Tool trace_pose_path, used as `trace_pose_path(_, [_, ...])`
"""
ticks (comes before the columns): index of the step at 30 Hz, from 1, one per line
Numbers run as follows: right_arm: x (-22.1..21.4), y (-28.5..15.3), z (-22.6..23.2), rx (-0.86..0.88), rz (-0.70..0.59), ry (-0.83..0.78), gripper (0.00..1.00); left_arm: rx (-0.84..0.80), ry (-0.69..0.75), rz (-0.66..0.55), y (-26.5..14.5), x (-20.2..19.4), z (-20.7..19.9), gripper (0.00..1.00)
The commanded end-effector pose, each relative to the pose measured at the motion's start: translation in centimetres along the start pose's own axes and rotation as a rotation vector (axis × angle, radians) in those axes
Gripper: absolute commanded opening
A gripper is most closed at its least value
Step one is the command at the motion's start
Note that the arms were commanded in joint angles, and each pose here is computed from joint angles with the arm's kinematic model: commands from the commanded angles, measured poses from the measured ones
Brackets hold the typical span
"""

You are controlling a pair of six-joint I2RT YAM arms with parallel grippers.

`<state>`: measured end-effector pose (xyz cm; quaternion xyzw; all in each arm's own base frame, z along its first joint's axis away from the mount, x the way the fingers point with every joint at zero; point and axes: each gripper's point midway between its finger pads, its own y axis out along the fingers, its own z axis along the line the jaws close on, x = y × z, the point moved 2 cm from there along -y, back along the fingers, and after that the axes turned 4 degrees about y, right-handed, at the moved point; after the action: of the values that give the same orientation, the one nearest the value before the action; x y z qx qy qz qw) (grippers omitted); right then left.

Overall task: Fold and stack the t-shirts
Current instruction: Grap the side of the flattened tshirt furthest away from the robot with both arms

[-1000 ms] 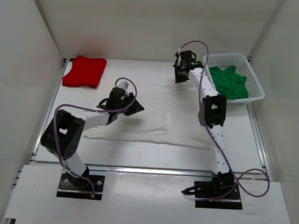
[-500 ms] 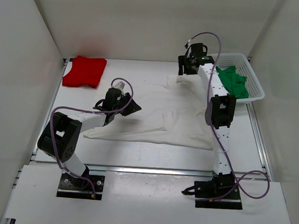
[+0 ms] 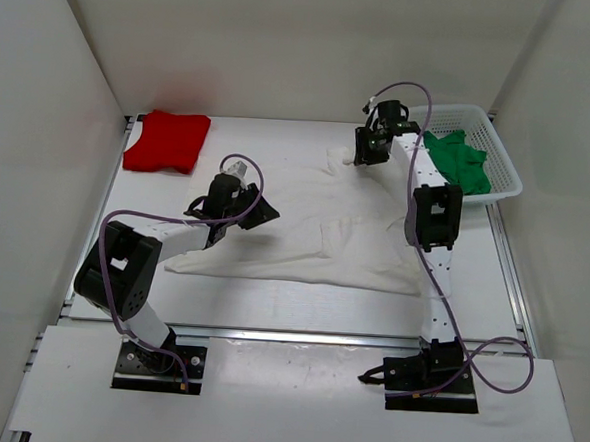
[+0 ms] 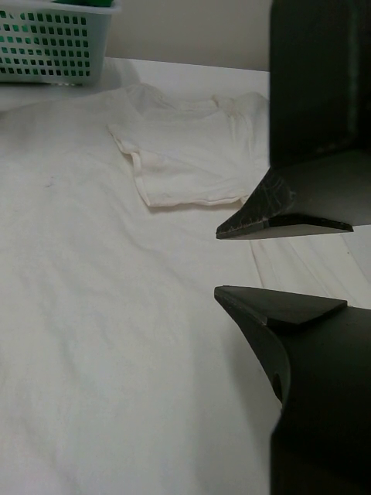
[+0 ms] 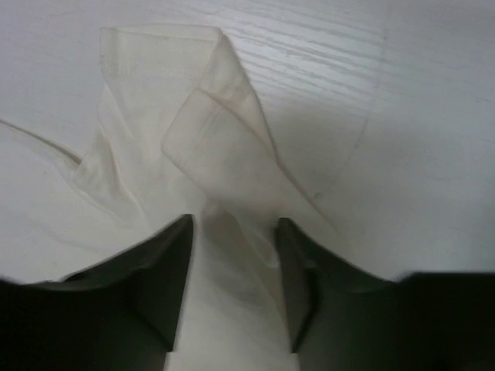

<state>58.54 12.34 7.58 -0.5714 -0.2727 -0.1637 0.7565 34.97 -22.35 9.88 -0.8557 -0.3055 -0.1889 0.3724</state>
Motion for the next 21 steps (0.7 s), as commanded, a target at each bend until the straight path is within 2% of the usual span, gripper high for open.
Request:
trace_pose_path(1, [-0.3,1.0,1.0,0.026,0.000,-0.016,0.36,-0.045,0.020,-0.033,-0.9,1.0,-1.5,0.42])
trace_pose_path(2, [-0.1,1.0,1.3,0.026,-0.003,-0.020,0.17,-0.045,0.023,-0.041,-1.0,1.1,-1.7,0.42])
trace_pose_path(3, [-0.4,1.2,1.5,0.013,0.007,-0.016,0.08,-0.047,0.023,-0.036,-1.0,1.0,-1.7,0.42])
trace_pose_path(5, [-0.2,0.8,2.6,0.003,0.001,-0.042,0.01,-0.051,0.028,-0.043,-1.2,1.2,-1.8,0.42])
trace_pose_path(8, [0.1,-0.8,4.4,-0.078,-0.012,-0.105,0.00,-0.055,0.023,-0.027,-1.0,0.7,-1.8,0.42])
trace_pose_path(11, [-1.5,-1.5,6.2,-0.150,0.032,-0.152,0.00,-0.046,0.015,-0.035,-1.3,0.8,-1.2,0.42])
trace_pose_path(14, [-3.0,-1.7,7.4,-0.228,0.067,-0.187,0.07,-0.046,0.012,-0.045,-1.7,1.0,-0.9,0.42])
trace_pose_path(16, [-4.4,-1.6,8.4,-0.242,0.104,-0.204,0.19,-0.038,0.001,-0.049,-1.9,1.0,-0.5,0.42])
trace_pose_path(19, [-4.4,-1.7,9.8,-0.219,0.104,-0.216,0.20,-0.043,-0.001,-0.060,-2.1,1.4,-0.6,0.42])
trace_pose_path(21, [-2.7,-2.8,10.6,-0.212,0.059,-0.223,0.23,-0.043,-0.005,-0.064,-2.2,1.6,-0.6,0.42])
